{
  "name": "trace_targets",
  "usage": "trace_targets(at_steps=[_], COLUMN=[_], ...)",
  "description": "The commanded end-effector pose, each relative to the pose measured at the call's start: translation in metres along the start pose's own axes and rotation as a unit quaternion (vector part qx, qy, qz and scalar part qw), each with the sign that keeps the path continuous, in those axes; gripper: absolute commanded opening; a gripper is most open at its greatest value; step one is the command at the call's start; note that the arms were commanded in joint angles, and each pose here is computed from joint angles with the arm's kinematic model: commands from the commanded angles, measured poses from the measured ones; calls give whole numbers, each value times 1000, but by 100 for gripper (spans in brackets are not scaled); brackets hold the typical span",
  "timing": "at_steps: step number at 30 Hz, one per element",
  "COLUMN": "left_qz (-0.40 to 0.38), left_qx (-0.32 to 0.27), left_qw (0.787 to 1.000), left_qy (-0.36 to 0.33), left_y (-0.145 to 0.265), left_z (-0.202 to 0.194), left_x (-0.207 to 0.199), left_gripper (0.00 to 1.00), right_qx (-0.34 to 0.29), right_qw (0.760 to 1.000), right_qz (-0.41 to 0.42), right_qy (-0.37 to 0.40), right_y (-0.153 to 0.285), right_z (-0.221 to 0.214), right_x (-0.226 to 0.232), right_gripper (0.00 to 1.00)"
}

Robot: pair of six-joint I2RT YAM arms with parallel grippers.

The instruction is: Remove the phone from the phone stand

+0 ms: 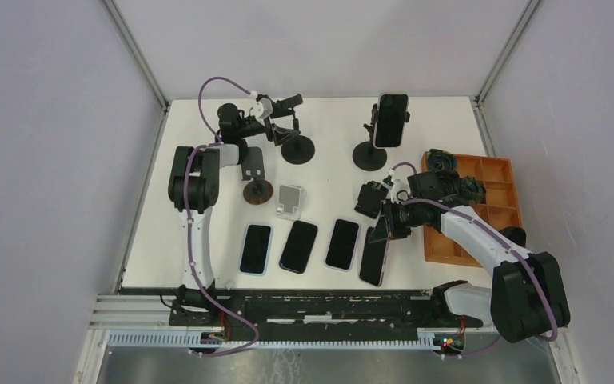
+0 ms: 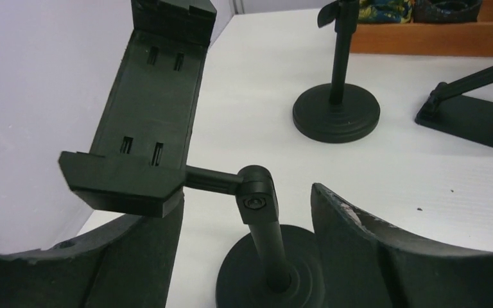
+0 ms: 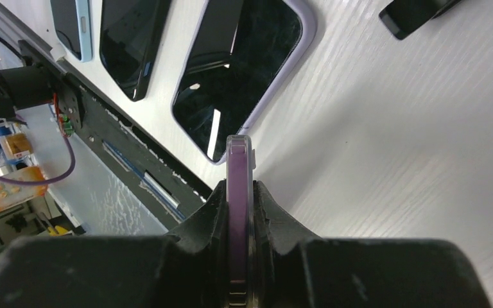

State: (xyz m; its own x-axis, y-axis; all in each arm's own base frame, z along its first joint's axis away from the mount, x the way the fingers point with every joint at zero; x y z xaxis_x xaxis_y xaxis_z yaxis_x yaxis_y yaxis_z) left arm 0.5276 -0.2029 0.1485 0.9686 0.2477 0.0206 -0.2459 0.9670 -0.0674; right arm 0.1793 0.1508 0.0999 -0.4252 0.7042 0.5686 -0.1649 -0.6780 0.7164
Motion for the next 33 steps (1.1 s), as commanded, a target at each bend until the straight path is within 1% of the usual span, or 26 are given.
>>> trace_targets(at_steps=[1, 2, 3, 4, 8, 11, 13, 14, 16, 19, 21, 22, 24, 26, 30, 33], left_qz=[10, 14, 17, 21, 43, 61, 72, 79, 101, 124, 142, 147, 149, 153, 161, 166], left_qx=[-14, -16, -18, -19, -24, -22, -14, -3, 15, 60, 85, 99, 121, 131, 152, 169], left_qw=[999, 999, 999, 999, 998, 997, 997, 997, 994, 990, 985, 984, 981, 979, 975, 971], left_qy=[-33, -37, -39, -41, -46, -46, -39, -27, -27, -37, -40, -36, -29, -16, -1, 13], left_y=[10, 12, 16, 19, 28, 30, 30, 31, 33, 40, 46, 50, 56, 62, 75, 87], left_z=[10, 16, 21, 27, 56, 79, 93, 98, 106, 118, 127, 130, 138, 147, 165, 165], left_x=[3, 5, 7, 9, 15, 17, 19, 20, 25, 27, 26, 24, 16, 7, -9, -22], left_gripper=[83, 89, 97, 100, 100, 100, 100, 100, 100, 100, 100, 100, 100, 100, 100, 100], right_qx=[-43, -47, -47, -48, -63, -72, -81, -85, -92, -107, -114, -115, -111, -110, -110, -98], right_qw=[999, 998, 998, 998, 997, 994, 991, 989, 984, 974, 969, 967, 965, 967, 978, 987], right_qz=[-10, -18, -23, -23, -37, -68, -92, -108, -147, -192, -215, -225, -235, -226, -175, -131], right_qy=[27, 29, 29, 29, 35, 42, 49, 51, 51, 46, 42, 39, 34, 26, 12, -5], right_y=[-4, -7, -9, -12, -20, -21, -20, -18, -14, -5, 1, 4, 8, 8, -5, -22], right_z=[14, 14, 13, 11, 18, 28, 34, 37, 40, 43, 41, 38, 31, 21, -7, -32], right_x=[-1, -4, -7, -10, -20, -30, -37, -41, -50, -60, -63, -65, -66, -62, -52, -46], right_gripper=[1, 3, 4, 5, 12, 24, 36, 42, 52, 67, 76, 79, 81, 82, 81, 81])
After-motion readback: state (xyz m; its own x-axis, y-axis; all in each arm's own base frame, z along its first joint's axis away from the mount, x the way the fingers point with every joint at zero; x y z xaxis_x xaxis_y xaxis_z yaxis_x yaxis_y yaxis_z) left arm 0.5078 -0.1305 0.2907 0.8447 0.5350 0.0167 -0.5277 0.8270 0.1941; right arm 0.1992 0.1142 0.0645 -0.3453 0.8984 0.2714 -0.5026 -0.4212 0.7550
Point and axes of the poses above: each gripper's point midway between its finger pads, its own y axis back along the fingers, its own x axis along the line the jaws close on, z = x × y, the point moved 3 cm from there along y, back along the fingers, and after that the axes turned 11 degrees about y, right-handed, at the moved point
